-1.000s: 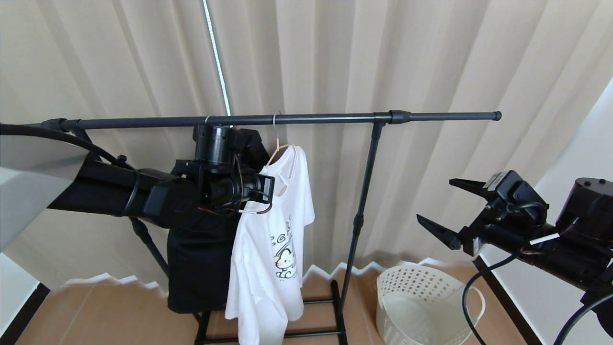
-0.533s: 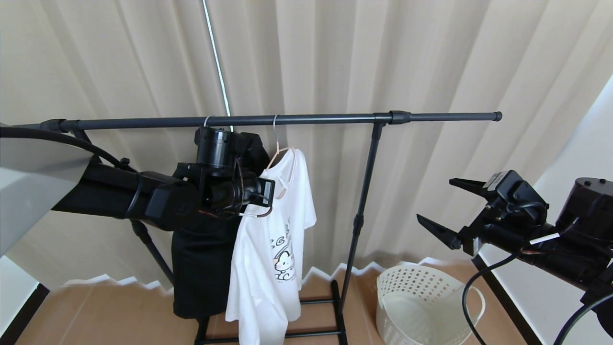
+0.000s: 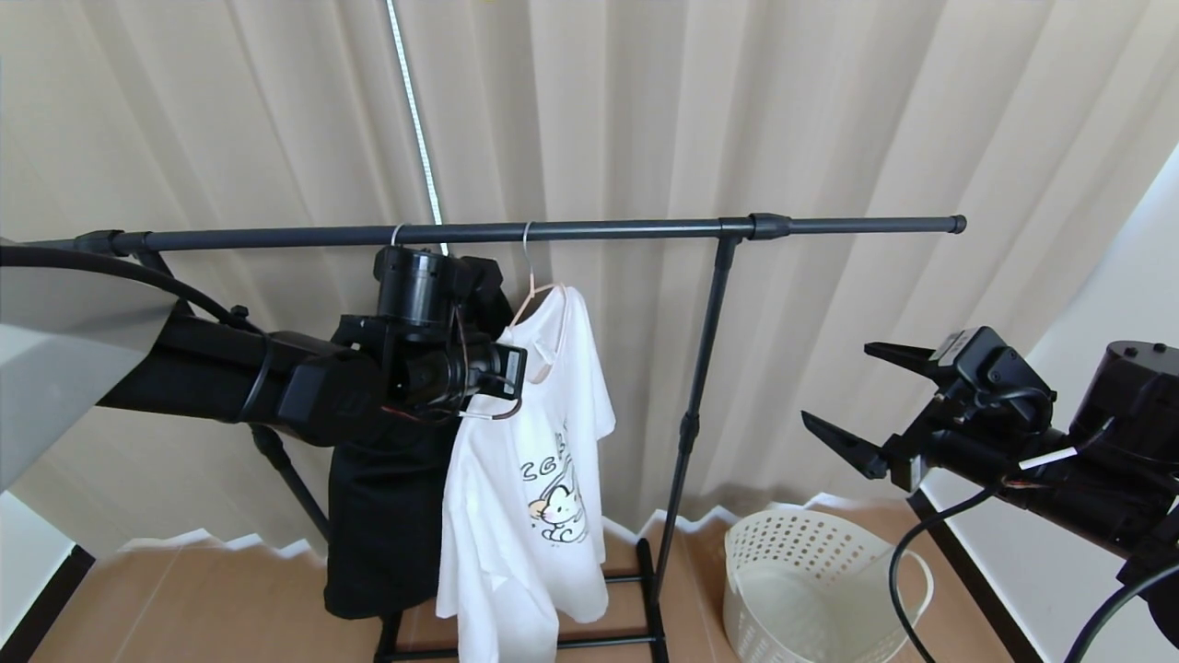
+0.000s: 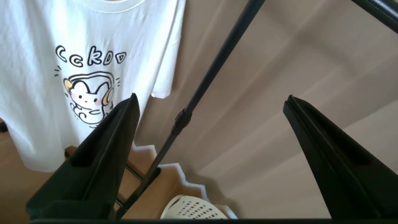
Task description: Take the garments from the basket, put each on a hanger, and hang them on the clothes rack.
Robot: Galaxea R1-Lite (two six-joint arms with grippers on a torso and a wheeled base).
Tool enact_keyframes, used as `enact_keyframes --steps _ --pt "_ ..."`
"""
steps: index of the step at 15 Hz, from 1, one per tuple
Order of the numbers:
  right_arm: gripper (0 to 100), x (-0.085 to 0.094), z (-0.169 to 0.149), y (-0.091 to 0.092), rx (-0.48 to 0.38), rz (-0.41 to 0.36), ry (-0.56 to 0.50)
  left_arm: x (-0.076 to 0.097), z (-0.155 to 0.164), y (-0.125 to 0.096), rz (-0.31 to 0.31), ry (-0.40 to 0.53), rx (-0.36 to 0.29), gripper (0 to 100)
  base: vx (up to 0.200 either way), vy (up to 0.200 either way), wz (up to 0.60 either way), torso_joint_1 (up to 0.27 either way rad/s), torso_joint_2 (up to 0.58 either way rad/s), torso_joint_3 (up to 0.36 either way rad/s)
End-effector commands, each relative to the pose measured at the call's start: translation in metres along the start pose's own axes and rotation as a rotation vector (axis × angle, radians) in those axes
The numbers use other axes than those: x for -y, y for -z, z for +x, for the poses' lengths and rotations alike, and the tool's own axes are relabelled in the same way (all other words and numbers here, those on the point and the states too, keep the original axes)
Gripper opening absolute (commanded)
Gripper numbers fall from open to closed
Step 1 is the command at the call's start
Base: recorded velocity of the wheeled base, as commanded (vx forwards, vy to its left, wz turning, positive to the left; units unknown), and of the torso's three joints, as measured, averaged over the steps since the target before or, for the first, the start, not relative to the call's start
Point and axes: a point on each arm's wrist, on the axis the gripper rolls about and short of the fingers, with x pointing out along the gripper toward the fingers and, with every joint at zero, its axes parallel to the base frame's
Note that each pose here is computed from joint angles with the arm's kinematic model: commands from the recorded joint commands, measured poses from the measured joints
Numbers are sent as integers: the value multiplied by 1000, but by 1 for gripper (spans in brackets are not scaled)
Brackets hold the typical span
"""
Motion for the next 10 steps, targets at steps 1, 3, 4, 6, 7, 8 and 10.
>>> enact_keyframes --steps 1,3,4,6,7,8,10 --pt "100 0 -3 -3 11 -5 4 0 -1 -1 0 -2 1 100 0 0 0 0 0 0" --pt "100 0 -4 -4 15 -7 6 0 -1 -1 0 -9 3 100 0 0 0 0 0 0" --pt "100 0 -4 -5 16 -7 7 0 -1 -2 -1 -25 12 100 0 0 0 0 0 0" --pt "100 0 -4 -5 16 -7 7 -1 -2 0 0 -43 9 100 0 0 0 0 0 0" --pt "100 1 -4 -5 18 -8 7 -1 -9 -1 0 -43 20 100 0 0 0 0 0 0" --pt "100 1 -4 -5 19 -8 8 -3 -15 -4 -2 -46 32 100 0 0 0 0 0 0" --pt "100 -2 -6 -10 34 -14 2 -3 -35 -2 -4 -42 51 100 0 0 0 0 0 0"
